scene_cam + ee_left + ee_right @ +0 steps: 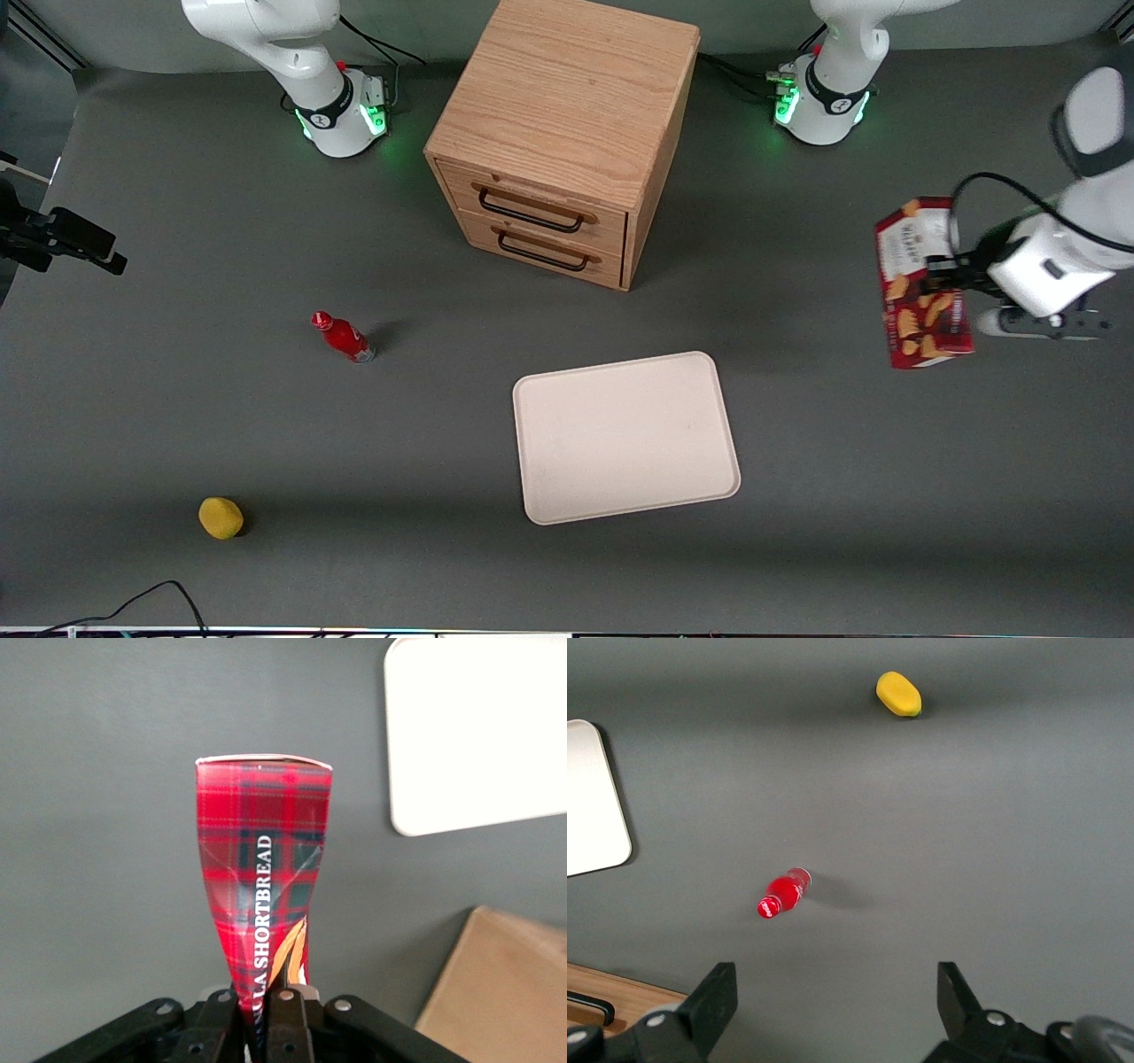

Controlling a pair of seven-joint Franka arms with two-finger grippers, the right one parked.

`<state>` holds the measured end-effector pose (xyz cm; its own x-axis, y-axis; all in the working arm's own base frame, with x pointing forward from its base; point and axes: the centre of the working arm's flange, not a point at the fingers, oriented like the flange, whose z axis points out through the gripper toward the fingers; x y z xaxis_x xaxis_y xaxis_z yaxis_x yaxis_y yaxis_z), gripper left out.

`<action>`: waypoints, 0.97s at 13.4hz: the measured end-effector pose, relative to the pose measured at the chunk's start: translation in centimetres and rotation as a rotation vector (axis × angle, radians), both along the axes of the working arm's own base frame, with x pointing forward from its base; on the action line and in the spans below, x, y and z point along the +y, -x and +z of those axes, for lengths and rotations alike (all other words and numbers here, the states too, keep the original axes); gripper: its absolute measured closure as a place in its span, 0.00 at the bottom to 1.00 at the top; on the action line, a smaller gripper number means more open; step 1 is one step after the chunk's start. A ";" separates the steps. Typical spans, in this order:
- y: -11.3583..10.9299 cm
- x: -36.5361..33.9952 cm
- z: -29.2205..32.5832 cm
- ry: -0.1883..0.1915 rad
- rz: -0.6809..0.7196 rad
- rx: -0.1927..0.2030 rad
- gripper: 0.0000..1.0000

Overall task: Place red cookie box on tray
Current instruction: 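Lift the box and carry it over the white tray, then lower the box onto the tray and open the left gripper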

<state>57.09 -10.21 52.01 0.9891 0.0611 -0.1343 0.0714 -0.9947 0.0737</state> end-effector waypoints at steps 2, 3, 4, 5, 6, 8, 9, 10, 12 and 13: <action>-0.3 -8.8 -2.7 -0.040 0.097 -0.025 0.91; -0.9 -12.0 -5.0 -0.037 0.126 -0.046 0.91; -1.9 -14.0 -7.9 -0.023 0.141 -0.065 0.91; -3.1 -15.0 -11.2 -0.003 0.150 -0.081 0.91; -4.4 -15.2 -14.6 0.017 0.156 -0.093 0.91; -6.4 -15.0 -20.7 0.040 0.151 -0.130 0.91; -6.9 -15.1 -23.1 0.036 0.156 -0.153 0.91; -7.2 -15.2 -25.1 0.016 0.158 -0.173 0.91; -7.5 -15.5 -26.7 -0.005 0.154 -0.189 0.83; -7.7 -15.5 -26.4 -0.009 0.152 -0.195 0.72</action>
<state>64.79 -25.69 25.60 0.9755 0.2120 0.0592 0.2061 -0.9742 0.0921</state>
